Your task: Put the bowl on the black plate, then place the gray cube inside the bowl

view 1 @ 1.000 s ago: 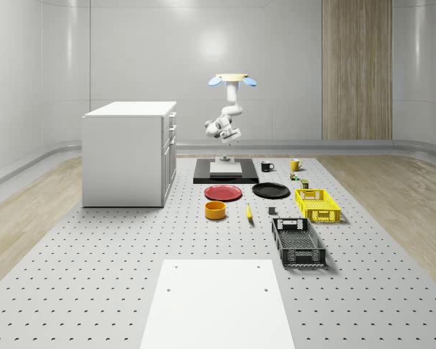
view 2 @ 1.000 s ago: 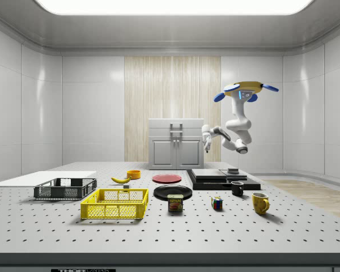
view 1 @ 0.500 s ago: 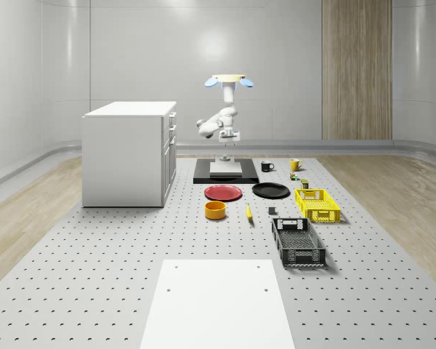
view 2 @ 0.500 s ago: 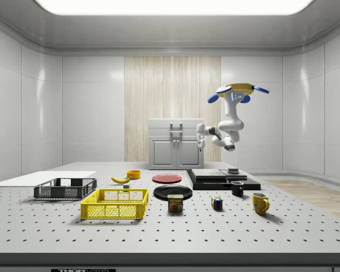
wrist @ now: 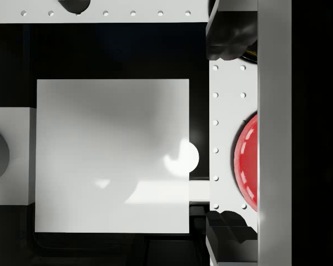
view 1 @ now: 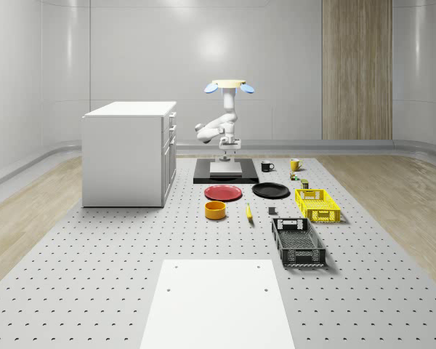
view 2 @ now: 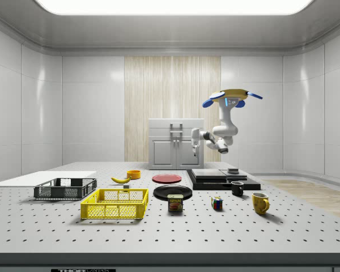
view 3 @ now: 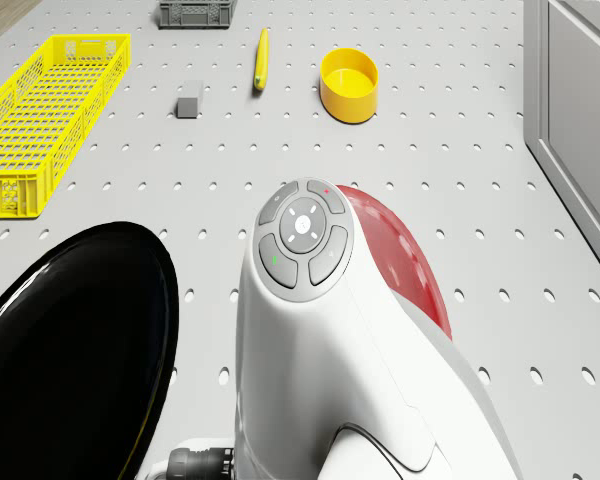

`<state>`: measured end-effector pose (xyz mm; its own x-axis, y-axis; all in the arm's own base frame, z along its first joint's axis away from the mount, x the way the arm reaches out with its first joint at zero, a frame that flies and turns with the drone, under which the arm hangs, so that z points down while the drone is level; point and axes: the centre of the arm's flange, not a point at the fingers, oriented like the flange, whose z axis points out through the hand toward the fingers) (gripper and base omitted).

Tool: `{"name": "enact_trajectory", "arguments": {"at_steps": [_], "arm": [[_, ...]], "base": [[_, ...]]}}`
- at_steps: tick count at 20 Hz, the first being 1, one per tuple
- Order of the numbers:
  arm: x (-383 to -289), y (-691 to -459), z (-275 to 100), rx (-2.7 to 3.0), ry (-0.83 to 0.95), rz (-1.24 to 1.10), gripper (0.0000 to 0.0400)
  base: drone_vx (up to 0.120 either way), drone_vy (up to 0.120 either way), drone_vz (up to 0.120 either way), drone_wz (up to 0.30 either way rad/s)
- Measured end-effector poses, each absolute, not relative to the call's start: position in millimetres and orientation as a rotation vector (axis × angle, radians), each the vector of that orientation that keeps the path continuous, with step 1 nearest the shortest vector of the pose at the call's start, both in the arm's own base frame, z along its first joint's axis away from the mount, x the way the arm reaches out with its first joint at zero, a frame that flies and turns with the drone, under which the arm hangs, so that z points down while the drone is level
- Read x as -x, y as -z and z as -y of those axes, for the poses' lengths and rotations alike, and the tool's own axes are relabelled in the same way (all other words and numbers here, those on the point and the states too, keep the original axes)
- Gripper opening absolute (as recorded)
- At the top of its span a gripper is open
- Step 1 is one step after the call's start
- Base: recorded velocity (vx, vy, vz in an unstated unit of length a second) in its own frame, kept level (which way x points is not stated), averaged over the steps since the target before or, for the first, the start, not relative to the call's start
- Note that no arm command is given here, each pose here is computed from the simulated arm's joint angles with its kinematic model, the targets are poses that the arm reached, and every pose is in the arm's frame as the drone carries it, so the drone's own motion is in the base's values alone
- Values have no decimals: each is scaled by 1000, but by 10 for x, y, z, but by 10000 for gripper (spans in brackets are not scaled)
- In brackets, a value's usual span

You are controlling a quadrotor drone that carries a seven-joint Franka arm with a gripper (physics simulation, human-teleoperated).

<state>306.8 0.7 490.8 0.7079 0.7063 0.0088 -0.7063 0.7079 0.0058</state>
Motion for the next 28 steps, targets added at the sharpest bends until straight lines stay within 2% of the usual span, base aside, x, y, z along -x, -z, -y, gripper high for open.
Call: {"name": "enact_trajectory", "arguments": {"at_steps": [20,28], "arm": [[-3068,-4907,2,-1,-784,2,400],[-3068,-4907,1,-1,-785,2,400]], "base": [[120,0,-112,0],[120,0,-80,0]]}}
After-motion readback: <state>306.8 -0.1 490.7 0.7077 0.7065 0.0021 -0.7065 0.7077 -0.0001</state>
